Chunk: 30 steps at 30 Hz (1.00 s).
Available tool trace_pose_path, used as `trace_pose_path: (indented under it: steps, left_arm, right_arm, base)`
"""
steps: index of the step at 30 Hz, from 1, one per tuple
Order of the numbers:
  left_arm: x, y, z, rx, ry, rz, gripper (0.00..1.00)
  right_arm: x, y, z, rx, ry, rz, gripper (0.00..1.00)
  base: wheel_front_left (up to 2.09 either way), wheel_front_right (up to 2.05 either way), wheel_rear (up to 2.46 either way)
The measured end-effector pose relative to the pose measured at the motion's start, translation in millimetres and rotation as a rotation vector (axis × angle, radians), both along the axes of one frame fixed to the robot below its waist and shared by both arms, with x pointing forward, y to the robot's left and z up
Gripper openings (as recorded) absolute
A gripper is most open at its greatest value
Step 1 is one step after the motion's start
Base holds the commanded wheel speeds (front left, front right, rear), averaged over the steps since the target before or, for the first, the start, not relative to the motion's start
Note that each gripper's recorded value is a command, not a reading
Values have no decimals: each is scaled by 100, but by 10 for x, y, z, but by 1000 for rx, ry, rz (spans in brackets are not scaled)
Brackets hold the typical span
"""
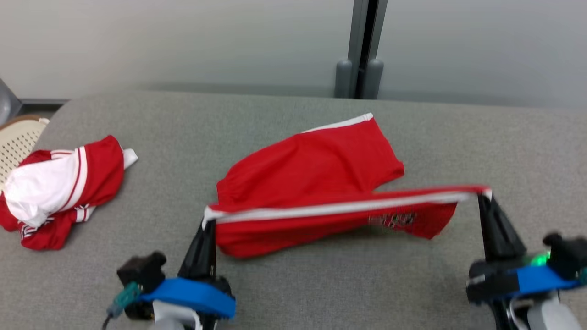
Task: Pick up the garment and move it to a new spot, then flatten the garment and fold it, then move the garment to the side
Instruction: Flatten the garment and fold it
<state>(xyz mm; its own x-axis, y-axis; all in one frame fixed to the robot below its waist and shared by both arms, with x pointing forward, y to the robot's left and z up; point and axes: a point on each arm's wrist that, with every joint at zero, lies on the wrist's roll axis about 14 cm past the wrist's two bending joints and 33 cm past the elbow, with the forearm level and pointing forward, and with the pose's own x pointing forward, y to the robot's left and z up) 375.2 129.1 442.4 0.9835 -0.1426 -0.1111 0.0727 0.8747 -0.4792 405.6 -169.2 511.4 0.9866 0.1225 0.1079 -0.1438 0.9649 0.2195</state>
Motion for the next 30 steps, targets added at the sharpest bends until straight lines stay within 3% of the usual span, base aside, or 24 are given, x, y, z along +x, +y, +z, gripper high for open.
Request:
trace_pose_path:
  steps: [4, 11, 19, 20, 21, 22, 23, 24, 30]
  left_arm:
    - [261, -36, 60, -1, -18, -15, 0]
    - [824, -39, 49, -7, -20, -22, 0]
    - [1121, 90, -224, 15, 58, 18, 2]
    - [1140, 99, -261, 17, 68, 18, 27]
    - [1161, 112, -289, 18, 76, 22, 66]
    - [1176, 132, -324, 17, 87, 30, 100]
    - [1190, 145, -348, 16, 93, 33, 100]
    - [1195, 155, -382, 12, 104, 36, 100]
    - [1194, 137, -437, 5, 122, 33, 100]
  right_arm:
    - [370, 87, 147, -32, -47, 29, 0]
    - [1212, 330, 87, -123, -35, 96, 0]
    - [1878, 571, -311, -202, 70, 140, 0]
    - [1931, 603, -363, -211, 83, 147, 0]
    - [1978, 625, -418, -222, 96, 151, 0]
    - [2012, 642, -485, -235, 113, 156, 25]
    - [2036, 657, -564, -253, 133, 162, 25]
    - [2048, 666, -639, -260, 155, 165, 100]
    - [2077, 701, -687, -272, 168, 164, 100]
  base:
    - [0, 0, 0]
    - [0, 0, 0]
    - [0, 0, 0]
    - [0, 0, 0]
    - [0, 0, 0]
    - [0, 0, 0]
    - [0, 0, 0]
    - [0, 0, 0]
    - [0, 0, 0]
